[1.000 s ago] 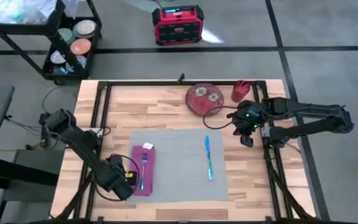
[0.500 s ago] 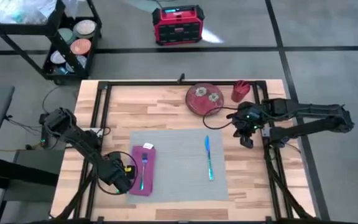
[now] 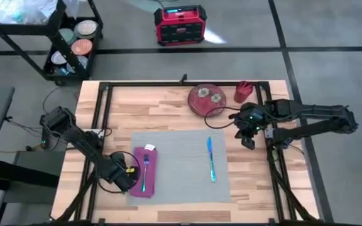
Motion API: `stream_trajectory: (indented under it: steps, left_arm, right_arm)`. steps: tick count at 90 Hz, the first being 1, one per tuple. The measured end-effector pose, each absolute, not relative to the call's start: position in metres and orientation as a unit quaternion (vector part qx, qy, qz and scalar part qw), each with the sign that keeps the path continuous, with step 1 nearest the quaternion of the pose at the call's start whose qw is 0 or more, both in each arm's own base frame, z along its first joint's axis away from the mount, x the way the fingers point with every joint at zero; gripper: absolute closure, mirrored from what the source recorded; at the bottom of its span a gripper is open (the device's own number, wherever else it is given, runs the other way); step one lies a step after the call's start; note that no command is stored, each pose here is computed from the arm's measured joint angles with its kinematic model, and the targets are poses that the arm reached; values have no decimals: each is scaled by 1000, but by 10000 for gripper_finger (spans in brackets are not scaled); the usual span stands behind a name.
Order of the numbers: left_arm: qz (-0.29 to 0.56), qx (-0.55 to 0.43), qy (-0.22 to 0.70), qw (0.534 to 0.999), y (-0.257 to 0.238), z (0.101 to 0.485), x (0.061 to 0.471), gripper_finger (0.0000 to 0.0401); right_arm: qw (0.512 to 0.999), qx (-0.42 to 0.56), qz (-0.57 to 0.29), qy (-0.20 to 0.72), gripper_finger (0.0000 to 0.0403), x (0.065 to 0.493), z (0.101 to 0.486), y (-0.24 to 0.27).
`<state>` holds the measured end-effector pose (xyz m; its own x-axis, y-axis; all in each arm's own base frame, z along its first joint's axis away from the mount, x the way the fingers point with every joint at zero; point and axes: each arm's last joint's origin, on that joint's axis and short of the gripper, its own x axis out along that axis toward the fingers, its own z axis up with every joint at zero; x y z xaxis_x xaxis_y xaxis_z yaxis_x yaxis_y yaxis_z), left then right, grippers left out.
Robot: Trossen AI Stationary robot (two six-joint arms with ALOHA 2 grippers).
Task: Set table place
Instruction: Put the blue spoon on the gray placemat to the right of the blue table knife
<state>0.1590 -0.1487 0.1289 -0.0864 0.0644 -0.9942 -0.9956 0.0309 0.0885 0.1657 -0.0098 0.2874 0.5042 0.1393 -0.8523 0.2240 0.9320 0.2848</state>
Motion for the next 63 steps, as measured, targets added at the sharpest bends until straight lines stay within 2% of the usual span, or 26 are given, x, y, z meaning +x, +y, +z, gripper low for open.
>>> stream_trajectory:
  steps: [21,34,46,63]
  left_arm:
    - [508,-476,519,496,-148,143,157,399]
    - [487,-512,514,486,-142,183,157,400]
    - [475,-537,484,503,-131,222,158,400]
    - [449,-592,398,539,-112,265,186,401]
  right_arm:
    - [848,181,-28,497,403,166,288,-10]
    - [849,177,-27,497,403,166,288,-10]
    - [849,176,-26,498,403,165,288,-9]
    - [844,161,-30,511,403,164,286,-4]
